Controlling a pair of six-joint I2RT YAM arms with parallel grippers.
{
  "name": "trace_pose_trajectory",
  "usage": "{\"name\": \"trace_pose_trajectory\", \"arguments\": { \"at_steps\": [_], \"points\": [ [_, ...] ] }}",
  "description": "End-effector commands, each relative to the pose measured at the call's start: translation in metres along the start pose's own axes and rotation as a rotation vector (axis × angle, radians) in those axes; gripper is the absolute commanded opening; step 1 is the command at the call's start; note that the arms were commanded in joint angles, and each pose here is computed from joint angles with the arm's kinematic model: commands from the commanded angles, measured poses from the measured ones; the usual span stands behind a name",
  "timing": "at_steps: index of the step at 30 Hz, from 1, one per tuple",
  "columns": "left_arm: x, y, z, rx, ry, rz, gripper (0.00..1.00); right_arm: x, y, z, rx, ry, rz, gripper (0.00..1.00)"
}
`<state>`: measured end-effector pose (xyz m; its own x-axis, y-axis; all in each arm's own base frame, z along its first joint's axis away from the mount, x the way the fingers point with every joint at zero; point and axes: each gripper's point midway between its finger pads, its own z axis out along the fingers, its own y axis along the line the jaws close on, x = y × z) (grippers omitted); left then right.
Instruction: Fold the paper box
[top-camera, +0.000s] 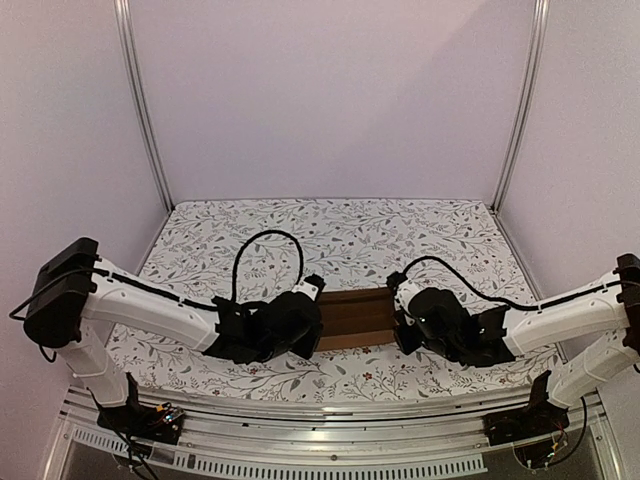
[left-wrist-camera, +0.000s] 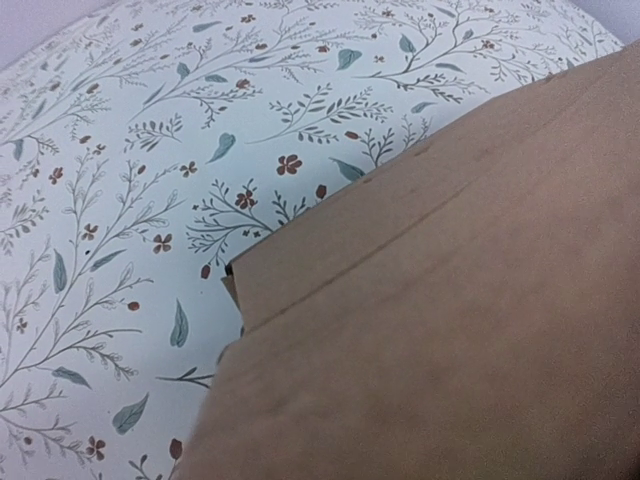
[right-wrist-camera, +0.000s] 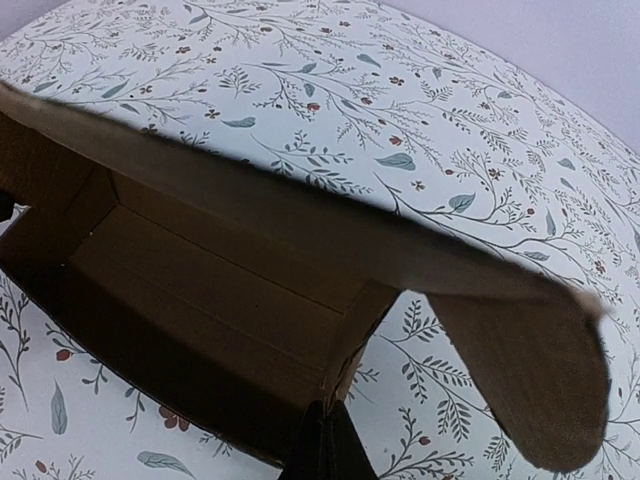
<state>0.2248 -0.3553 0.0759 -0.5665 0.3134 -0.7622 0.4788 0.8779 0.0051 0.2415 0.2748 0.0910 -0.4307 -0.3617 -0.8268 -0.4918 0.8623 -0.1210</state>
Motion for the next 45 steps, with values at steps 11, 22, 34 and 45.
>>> {"name": "trace_pose_trajectory", "arguments": {
  "at_steps": [11, 22, 34, 45],
  "points": [
    [0.03, -0.013, 0.003, -0.074, 0.062, 0.125, 0.0, 0.006, -0.006, -0.016, 0.014, -0.019, 0.067, 0.23],
    [0.028, -0.013, 0.002, -0.109, 0.054, 0.159, 0.0, -0.011, -0.013, -0.063, -0.079, -0.002, 0.033, 0.43],
    [0.027, -0.023, 0.004, -0.119, 0.051, 0.212, 0.0, -0.135, -0.005, -0.097, -0.1, -0.235, 0.002, 0.32],
    [0.028, -0.026, 0.004, -0.135, 0.052, 0.244, 0.0, -0.156, 0.02, -0.022, -0.153, -0.126, -0.05, 0.0]
  ]
}}
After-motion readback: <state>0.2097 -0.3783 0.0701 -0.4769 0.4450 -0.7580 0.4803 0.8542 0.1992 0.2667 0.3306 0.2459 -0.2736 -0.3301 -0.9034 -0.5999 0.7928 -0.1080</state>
